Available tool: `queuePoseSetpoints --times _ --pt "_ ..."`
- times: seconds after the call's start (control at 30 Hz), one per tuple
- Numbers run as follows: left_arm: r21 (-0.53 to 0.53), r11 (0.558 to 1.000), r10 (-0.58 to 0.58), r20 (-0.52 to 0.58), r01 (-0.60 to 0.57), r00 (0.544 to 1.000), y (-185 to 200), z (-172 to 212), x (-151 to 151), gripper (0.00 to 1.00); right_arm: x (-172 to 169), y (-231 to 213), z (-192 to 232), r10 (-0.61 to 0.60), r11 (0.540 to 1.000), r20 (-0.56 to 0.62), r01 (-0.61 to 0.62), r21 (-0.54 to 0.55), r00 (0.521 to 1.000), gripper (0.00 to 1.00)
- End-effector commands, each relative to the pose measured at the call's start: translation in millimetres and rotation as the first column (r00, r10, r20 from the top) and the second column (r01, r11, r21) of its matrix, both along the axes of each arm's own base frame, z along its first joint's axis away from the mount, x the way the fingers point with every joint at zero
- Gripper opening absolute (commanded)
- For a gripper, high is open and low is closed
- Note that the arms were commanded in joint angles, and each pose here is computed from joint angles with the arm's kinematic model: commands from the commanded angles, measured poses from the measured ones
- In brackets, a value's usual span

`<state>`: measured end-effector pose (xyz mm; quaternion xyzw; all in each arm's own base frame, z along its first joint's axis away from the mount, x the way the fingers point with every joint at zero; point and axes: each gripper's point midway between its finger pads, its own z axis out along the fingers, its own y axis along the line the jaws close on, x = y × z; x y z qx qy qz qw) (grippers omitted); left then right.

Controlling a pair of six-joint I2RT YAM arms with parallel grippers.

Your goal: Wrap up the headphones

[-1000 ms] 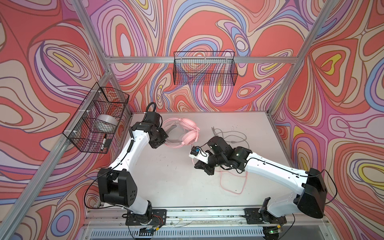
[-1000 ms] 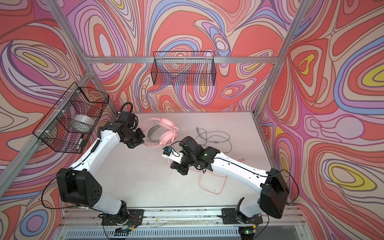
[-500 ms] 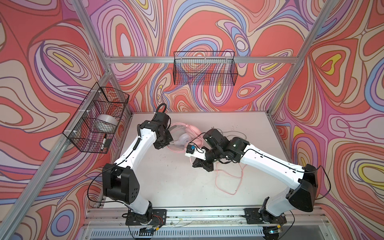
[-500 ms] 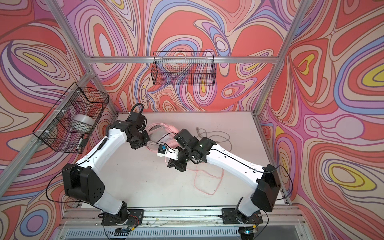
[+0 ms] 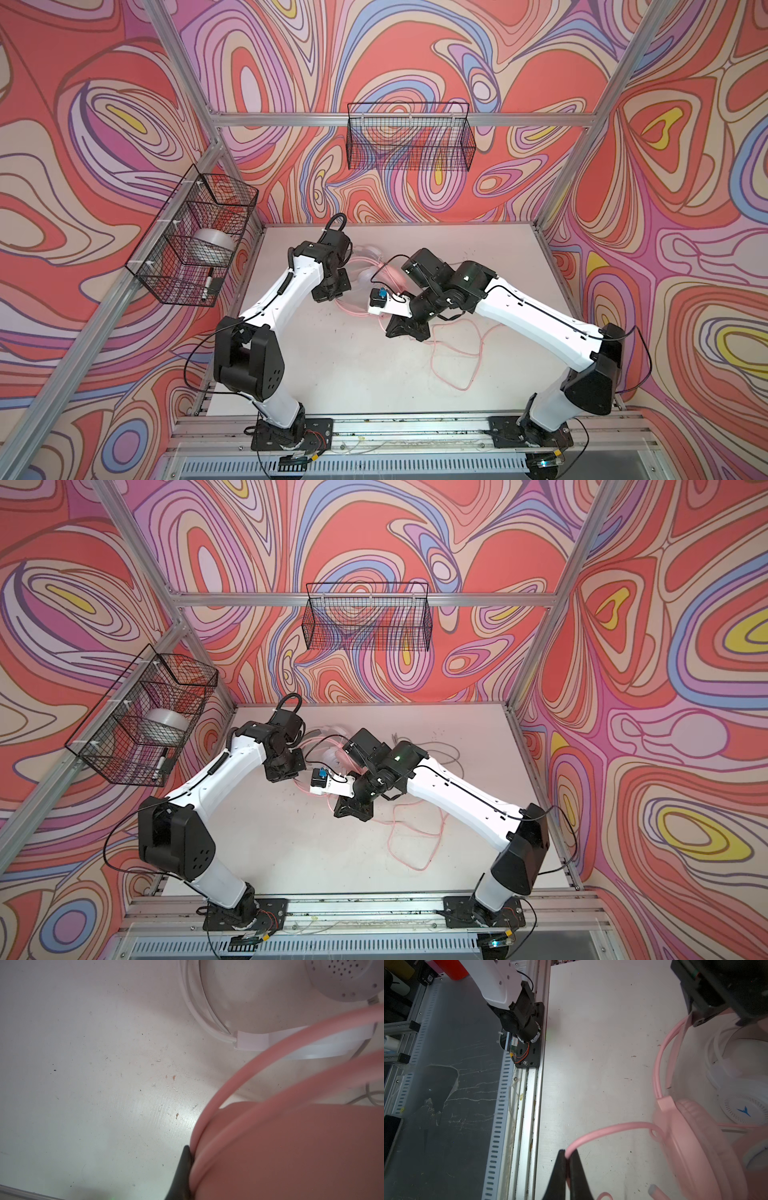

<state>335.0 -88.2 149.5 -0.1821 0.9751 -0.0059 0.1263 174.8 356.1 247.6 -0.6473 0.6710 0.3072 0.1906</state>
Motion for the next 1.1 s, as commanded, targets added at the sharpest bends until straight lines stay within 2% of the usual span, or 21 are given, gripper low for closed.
queuePoseSetpoints --times 0.0,0.2,0.4,0.57,0.73,0.9,1.07 --pt "-0.013 0.999 -0.034 -0.014 0.034 0.999 -7 -2 -4 0.00 3 -3 9 0.019 1.000 0.000 -0.019 0.013 1.000 0.00" --pt "-0.041 0.993 -0.115 -0.041 0.114 0.992 -23 -10 -6 0.00 23 -8 18 0.001 1.000 0.026 -0.002 0.029 1.000 0.00" --pt "-0.069 0.982 -0.180 -0.060 0.176 0.982 -33 -16 -9 0.00 40 -17 9 -0.006 0.999 0.047 0.007 -0.034 0.999 0.00" --pt "-0.126 0.964 -0.242 -0.053 0.234 0.969 -46 -20 -11 0.00 66 -32 4 -0.060 0.995 0.100 0.068 -0.077 0.993 0.00" --pt "-0.178 0.930 -0.332 -0.029 0.322 0.943 -59 -22 -15 0.00 91 -43 1 -0.101 0.985 0.169 0.122 -0.121 0.980 0.00" --pt "-0.163 0.917 -0.378 -0.053 0.365 0.924 -56 -26 -21 0.00 111 -54 -2 -0.124 0.972 0.230 0.165 -0.168 0.965 0.00" --pt "-0.145 0.912 -0.396 -0.070 0.383 0.916 -52 -27 -26 0.00 130 -59 -23 -0.138 0.950 0.247 0.199 -0.241 0.959 0.00"
